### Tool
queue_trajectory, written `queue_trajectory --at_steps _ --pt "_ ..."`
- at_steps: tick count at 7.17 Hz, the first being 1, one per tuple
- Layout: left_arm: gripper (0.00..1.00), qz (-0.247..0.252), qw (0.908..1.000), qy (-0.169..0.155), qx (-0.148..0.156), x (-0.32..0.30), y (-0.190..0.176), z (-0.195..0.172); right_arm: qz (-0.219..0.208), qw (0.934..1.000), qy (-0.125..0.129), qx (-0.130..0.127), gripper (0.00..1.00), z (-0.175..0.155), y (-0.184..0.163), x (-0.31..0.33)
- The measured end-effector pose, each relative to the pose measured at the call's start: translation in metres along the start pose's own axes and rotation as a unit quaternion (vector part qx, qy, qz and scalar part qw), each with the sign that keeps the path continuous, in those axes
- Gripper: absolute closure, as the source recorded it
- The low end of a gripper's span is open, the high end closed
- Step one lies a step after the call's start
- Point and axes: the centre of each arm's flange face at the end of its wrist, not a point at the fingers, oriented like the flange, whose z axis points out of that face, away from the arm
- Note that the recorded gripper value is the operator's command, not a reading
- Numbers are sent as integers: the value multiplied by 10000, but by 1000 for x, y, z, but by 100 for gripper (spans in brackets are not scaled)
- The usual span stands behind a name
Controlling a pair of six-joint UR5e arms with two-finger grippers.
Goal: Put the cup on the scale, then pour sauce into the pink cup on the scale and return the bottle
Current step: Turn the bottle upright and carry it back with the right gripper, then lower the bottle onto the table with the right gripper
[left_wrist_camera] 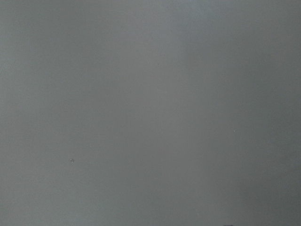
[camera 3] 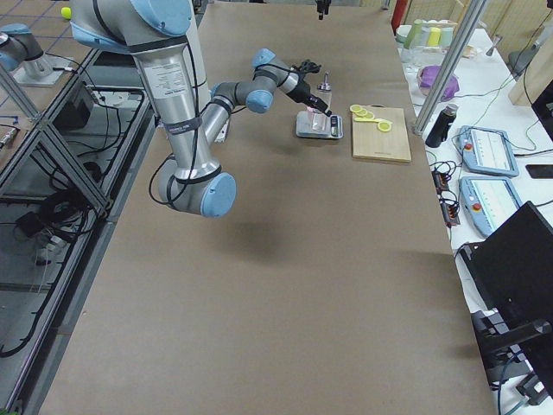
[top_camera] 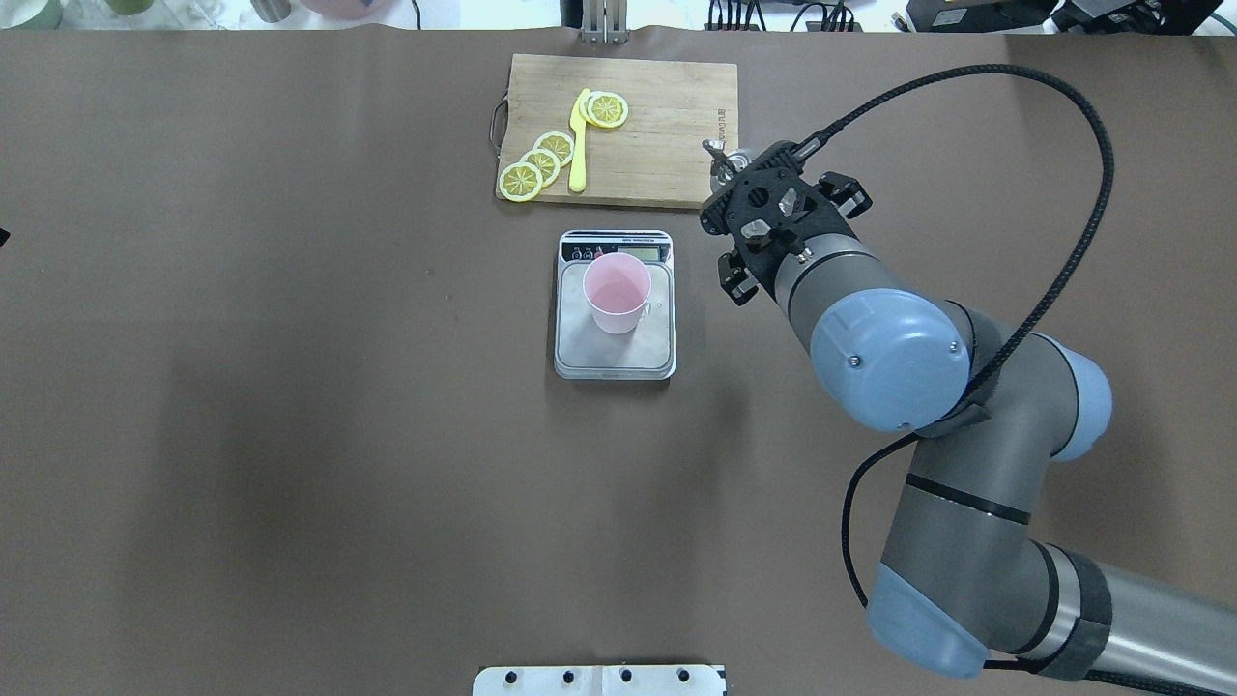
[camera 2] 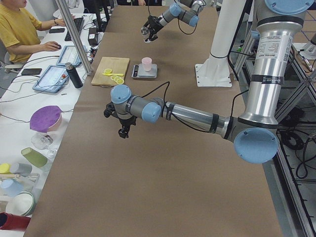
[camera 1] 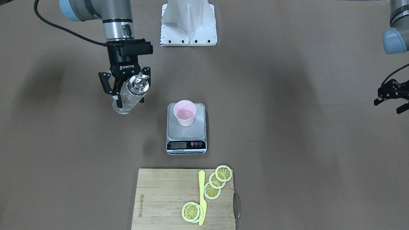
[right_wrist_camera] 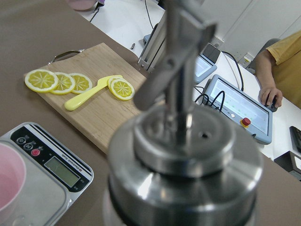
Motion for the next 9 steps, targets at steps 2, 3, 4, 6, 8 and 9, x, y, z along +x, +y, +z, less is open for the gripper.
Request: queue_trajectory --at_steps 2,3,4,6,8,9 --pt "17 316 9994 -52 146 -32 8 9 589 9977 -330 87 87 5 31 33" --pt "17 421 9989 -78 181 -39 10 7 759 9963 -380 119 87 6 37 46" --pt "17 466 9987 -95 205 -44 11 3 887 9952 -394 150 87 7 41 56" --pt "17 459 9986 -98 253 -50 15 -5 1206 9912 -449 294 88 9 53 78" --pt "17 466 9985 -96 275 -49 18 -8 1554 9858 -509 380 88 17 69 89" --pt "17 479 9984 -101 290 -48 18 -9 1670 9831 -586 466 88 32 90 94"
